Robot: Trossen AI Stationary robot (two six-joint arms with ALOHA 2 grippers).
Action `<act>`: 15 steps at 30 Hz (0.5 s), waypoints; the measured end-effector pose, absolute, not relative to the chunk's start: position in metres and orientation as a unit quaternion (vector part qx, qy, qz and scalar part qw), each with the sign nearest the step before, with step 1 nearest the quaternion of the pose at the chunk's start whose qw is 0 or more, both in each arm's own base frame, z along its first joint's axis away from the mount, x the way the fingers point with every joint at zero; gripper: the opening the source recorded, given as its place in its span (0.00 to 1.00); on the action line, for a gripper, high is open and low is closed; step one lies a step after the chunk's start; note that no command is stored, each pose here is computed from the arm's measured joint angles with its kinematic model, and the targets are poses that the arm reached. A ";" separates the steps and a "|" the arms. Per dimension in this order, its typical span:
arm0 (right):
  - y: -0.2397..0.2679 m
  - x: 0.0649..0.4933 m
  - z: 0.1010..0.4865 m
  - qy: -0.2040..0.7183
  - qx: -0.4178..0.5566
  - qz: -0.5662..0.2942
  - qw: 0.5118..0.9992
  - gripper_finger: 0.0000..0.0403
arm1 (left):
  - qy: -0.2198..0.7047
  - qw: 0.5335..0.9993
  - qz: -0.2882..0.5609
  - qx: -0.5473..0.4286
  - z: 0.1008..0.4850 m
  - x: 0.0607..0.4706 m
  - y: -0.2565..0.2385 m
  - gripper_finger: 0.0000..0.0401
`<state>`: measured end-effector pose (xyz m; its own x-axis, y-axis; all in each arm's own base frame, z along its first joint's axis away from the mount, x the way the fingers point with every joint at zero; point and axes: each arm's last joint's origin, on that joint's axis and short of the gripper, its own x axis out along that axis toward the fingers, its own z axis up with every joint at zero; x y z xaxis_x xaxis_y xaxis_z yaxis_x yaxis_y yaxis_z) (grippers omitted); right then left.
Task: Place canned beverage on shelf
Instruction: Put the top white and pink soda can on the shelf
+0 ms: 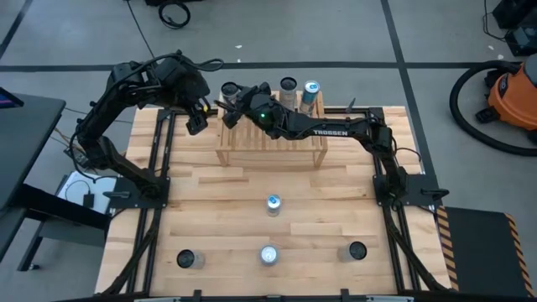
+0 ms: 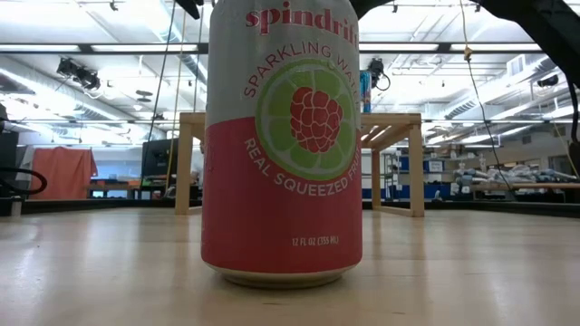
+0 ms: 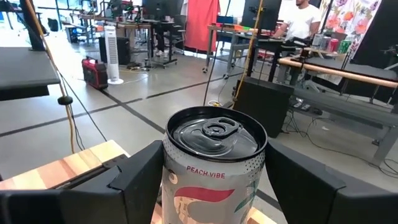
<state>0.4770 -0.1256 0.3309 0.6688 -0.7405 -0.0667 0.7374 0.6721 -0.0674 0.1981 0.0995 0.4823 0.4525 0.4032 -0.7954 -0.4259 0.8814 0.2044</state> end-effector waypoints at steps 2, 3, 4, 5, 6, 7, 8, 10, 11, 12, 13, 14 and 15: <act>-0.125 0.477 0.331 0.044 -0.017 -0.405 0.913 0.68 | 0.463 0.852 0.243 -0.012 0.482 0.198 0.099 0.79; -0.125 0.477 0.331 0.044 -0.017 -0.405 0.913 0.68 | 0.463 0.852 0.243 -0.012 0.482 0.198 0.099 0.79; -0.125 0.477 0.331 0.044 -0.017 -0.404 0.913 0.68 | 0.463 0.852 0.243 -0.012 0.482 0.198 0.099 0.79; -0.125 0.477 0.331 0.044 -0.017 -0.404 0.914 0.68 | 0.463 0.852 0.243 -0.012 0.482 0.198 0.099 0.79; -0.124 0.477 0.331 0.044 -0.017 -0.404 0.914 0.68 | 0.463 0.852 0.243 -0.012 0.482 0.198 0.099 0.79; -0.124 0.477 0.331 0.044 -0.017 -0.403 0.914 0.68 | 0.463 0.852 0.243 -0.012 0.482 0.198 0.099 0.79; -0.124 0.478 0.331 0.044 -0.018 -0.403 0.914 0.68 | 0.463 0.852 0.243 -0.012 0.482 0.198 0.099 0.79; -0.123 0.478 0.331 0.045 -0.018 -0.403 0.914 0.69 | 0.463 0.852 0.243 -0.012 0.482 0.198 0.099 0.79; -0.123 0.478 0.331 0.045 -0.018 -0.402 0.914 0.70 | 0.463 0.852 0.243 -0.012 0.482 0.198 0.099 0.79; -0.123 0.478 0.331 0.045 -0.018 -0.400 0.915 0.71 | 0.463 0.852 0.243 -0.012 0.482 0.198 0.099 0.79; -0.123 0.478 0.331 0.045 -0.018 -0.398 0.916 0.72 | 0.463 0.852 0.243 -0.012 0.482 0.198 0.099 0.79; -0.123 0.478 0.330 0.046 -0.018 -0.396 0.917 0.74 | 0.463 0.852 0.243 -0.012 0.482 0.198 0.099 0.79; -0.123 0.478 0.330 0.047 -0.018 -0.391 0.919 0.75 | 0.463 0.852 0.243 -0.012 0.482 0.198 0.099 0.79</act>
